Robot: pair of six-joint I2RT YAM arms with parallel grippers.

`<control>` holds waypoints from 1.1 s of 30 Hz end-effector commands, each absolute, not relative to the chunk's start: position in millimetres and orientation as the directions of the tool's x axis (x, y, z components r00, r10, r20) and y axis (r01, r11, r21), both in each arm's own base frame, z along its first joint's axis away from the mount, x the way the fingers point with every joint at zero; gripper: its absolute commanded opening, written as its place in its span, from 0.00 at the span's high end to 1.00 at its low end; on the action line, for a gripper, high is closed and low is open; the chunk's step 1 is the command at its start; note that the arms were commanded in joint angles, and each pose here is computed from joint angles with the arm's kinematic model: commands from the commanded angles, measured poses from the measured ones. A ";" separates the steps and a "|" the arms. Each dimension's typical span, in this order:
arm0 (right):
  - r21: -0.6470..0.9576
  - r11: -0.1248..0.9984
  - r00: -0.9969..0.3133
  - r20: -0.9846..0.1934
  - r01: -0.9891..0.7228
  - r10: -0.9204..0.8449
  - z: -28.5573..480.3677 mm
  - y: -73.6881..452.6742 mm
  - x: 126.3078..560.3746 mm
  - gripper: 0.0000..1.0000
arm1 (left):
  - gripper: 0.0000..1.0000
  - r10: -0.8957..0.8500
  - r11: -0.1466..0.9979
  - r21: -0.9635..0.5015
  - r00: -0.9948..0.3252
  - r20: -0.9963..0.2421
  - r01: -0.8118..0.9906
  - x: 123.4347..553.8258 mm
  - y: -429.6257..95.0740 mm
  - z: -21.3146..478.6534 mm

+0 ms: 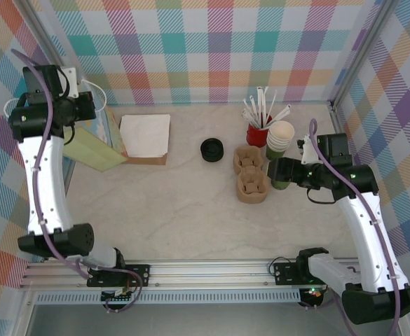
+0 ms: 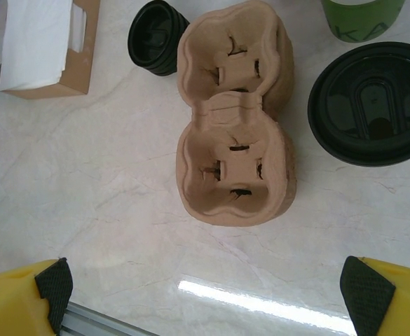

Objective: Pack the takeout coffee

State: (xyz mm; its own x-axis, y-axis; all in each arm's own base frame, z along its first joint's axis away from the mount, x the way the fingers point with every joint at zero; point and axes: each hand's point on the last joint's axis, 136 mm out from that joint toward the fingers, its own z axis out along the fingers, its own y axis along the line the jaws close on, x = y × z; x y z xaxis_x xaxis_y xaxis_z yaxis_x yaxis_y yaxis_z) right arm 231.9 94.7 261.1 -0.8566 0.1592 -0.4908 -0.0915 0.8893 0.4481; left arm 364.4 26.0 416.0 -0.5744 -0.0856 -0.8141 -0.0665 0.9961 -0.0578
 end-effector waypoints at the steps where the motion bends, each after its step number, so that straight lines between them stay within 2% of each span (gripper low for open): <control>1: 0.437 0.896 -0.861 -0.483 -0.076 0.163 256.3 91.0 227.4 0.00 | 1.00 -0.054 0.998 -0.034 -0.572 -0.819 -0.046 338.3 2.3 416.2; 8: 0.439 0.897 -0.868 -0.466 -0.060 0.170 248.9 90.6 227.4 0.00 | 1.00 -0.007 0.998 -0.046 -0.618 -0.786 0.048 290.2 -61.4 391.6; 15: 0.444 0.895 -0.874 -0.451 -0.044 0.181 241.3 90.6 227.7 0.00 | 1.00 0.008 0.990 -0.090 -0.685 -0.728 0.107 262.2 -111.5 353.4; 23: 0.446 0.894 -0.884 -0.432 -0.036 0.180 230.9 91.5 229.0 0.00 | 1.00 0.005 0.984 -0.131 -0.744 -0.669 0.124 254.9 -167.2 301.8; 33: 0.419 0.908 -0.898 -0.408 -0.020 0.168 217.2 87.7 228.3 0.00 | 1.00 0.031 0.989 -0.091 -0.761 -0.648 0.117 271.8 -216.6 275.9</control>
